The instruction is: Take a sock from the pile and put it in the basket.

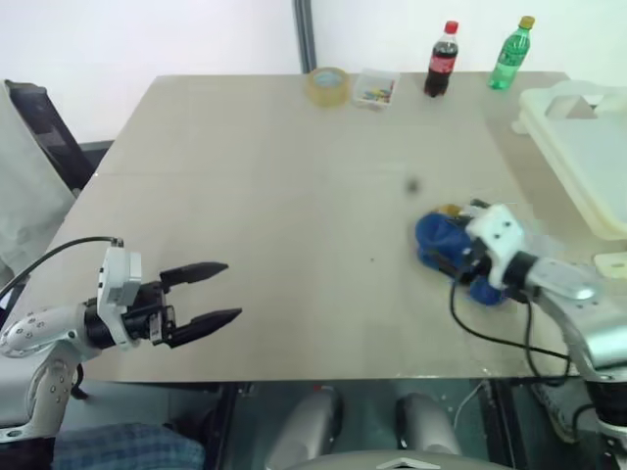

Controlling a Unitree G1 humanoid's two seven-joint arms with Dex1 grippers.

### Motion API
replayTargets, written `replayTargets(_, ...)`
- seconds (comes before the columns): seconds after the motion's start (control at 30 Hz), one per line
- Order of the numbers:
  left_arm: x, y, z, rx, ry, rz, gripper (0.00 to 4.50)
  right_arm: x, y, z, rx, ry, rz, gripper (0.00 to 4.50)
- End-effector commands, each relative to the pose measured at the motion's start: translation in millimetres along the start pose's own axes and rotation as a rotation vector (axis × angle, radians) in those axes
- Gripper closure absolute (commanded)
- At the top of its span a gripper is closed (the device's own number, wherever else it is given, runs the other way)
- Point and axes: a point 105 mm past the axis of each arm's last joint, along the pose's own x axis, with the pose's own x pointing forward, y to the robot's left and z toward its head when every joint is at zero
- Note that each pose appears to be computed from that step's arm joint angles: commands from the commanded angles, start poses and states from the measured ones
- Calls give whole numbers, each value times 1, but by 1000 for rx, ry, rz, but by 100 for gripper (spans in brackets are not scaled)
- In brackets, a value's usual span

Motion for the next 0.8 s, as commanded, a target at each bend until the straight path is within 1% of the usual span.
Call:
replayTargets(0.03,2,1,4,36,-13,0,0,14,0,14,-52,5,-35,13)
replayTargets(0.1,3,4,5,34,-36,25,0,21,9,14,-70,34,-10,13)
replayTargets(0.2,4,5,5,42,-34,34,0,26,10,12,-142,67,-19,13)
replayTargets(0.27,4,7,5,46,-38,41,0,29,11,23,-151,29,-26,51)
replayTargets(0.33,4,7,5,49,-39,46,0,30,12,27,-174,27,-36,125)
replayTargets(0.37,4,7,5,49,-40,47,0,29,12,26,-190,40,-40,155)
replayTargets(0.4,4,8,5,50,-40,48,0,29,12,25,-204,49,-45,205)
replayTargets(0.43,4,8,5,50,-42,51,0,29,11,24,-220,56,-57,240)
replayTargets(0.57,5,8,4,52,-51,58,0,29,9,25,-281,64,-78,438)
replayTargets(0.6,6,8,5,53,-55,57,0,29,9,26,-291,60,-79,448)
replayTargets(0.7,9,8,7,56,-65,54,0,29,13,36,-299,23,-71,448)
replayTargets(0.8,8,8,6,56,-62,54,0,31,29,55,-280,-48,1,448)
